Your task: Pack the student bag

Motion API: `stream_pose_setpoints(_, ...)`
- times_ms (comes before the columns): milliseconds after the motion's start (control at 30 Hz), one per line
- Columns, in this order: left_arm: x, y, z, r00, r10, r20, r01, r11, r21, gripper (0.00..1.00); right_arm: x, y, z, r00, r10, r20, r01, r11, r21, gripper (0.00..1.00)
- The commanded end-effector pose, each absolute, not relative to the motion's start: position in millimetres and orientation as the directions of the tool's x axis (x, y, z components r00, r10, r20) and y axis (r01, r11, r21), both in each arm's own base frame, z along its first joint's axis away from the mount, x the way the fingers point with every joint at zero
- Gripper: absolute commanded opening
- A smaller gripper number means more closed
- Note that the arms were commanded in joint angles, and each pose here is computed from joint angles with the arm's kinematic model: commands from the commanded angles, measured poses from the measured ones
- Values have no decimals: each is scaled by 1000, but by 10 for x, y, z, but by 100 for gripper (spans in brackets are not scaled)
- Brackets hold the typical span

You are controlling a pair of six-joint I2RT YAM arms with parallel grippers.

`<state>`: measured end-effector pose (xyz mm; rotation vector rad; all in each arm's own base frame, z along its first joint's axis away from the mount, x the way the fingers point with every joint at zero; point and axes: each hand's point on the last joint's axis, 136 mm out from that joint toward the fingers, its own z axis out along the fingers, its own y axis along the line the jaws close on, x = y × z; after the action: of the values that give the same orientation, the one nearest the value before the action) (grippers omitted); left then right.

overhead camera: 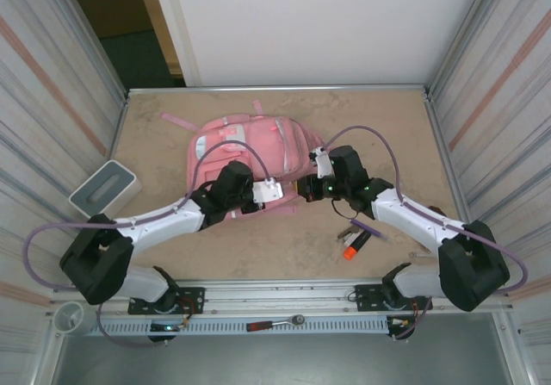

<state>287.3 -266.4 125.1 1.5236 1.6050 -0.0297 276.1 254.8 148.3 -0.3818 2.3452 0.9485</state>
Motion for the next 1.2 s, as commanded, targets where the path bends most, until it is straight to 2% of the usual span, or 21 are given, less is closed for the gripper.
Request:
stream_pose_setpoints(0, 2766, -2480, 1365, 188, 737, -649, 819, 247, 517, 0, 2901, 2292, 1509, -749, -68, -659, -423, 815, 397, 0)
stream_pose_setpoints(100, 2776, -2270, 1473, 177, 692, -700, 801, 312, 510, 0, 3002, 2084, 1449, -735, -71, -674, -354, 889, 292, 0)
stream_pose_setpoints(200, 2857, -2053, 1553, 144, 673, -725, 768, 386, 511, 1, 3041, 2100, 1484, -724, -67, -686, -346, 896, 278, 0)
stream_pose_setpoints(300, 2962, -1898, 1556, 85, 701, -708, 725, 444, 527, 19, 3011, 2342, 1576, -709, -85, -700, -406, 861, 306, 0)
stream_pose_setpoints(400, 2882, -1953, 1608, 74, 676, -733, 754, 443, 485, 37, 2958, 2573, 1704, -696, -85, -713, -461, 813, 354, 0)
stream_pose_setpoints(567, 2588, -2272, 1841, 189, 616, -765, 768, 392, 506, 64, 2897, 2735, 1897, -691, -42, -721, -502, 745, 438, 0)
stream_pose_setpoints(633, 2524, -2398, 1906, 226, 619, -753, 761, 370, 533, 68, 2859, 2780, 1964, -687, -37, -726, -520, 723, 455, 0)
stream_pose_setpoints(833, 2515, -2787, 1850, 276, 684, -675, 772, 261, 580, 63, 2764, 2858, 2141, -685, -8, -729, -543, 672, 503, 0)
stream_pose_setpoints(933, 2618, -2916, 1799, 281, 709, -647, 761, 246, 600, 60, 2718, 2893, 2202, -685, -3, -729, -553, 653, 517, 0)
stream_pose_setpoints(1100, 2752, -2944, 1726, 268, 754, -599, 736, 240, 632, 45, 2669, 2898, 2248, -685, 1, -728, -559, 640, 527, 0)
stream_pose_setpoints(1167, 2792, -2902, 1696, 267, 770, -580, 715, 246, 655, 36, 2667, 2891, 2244, -683, -2, -730, -561, 642, 523, 0)
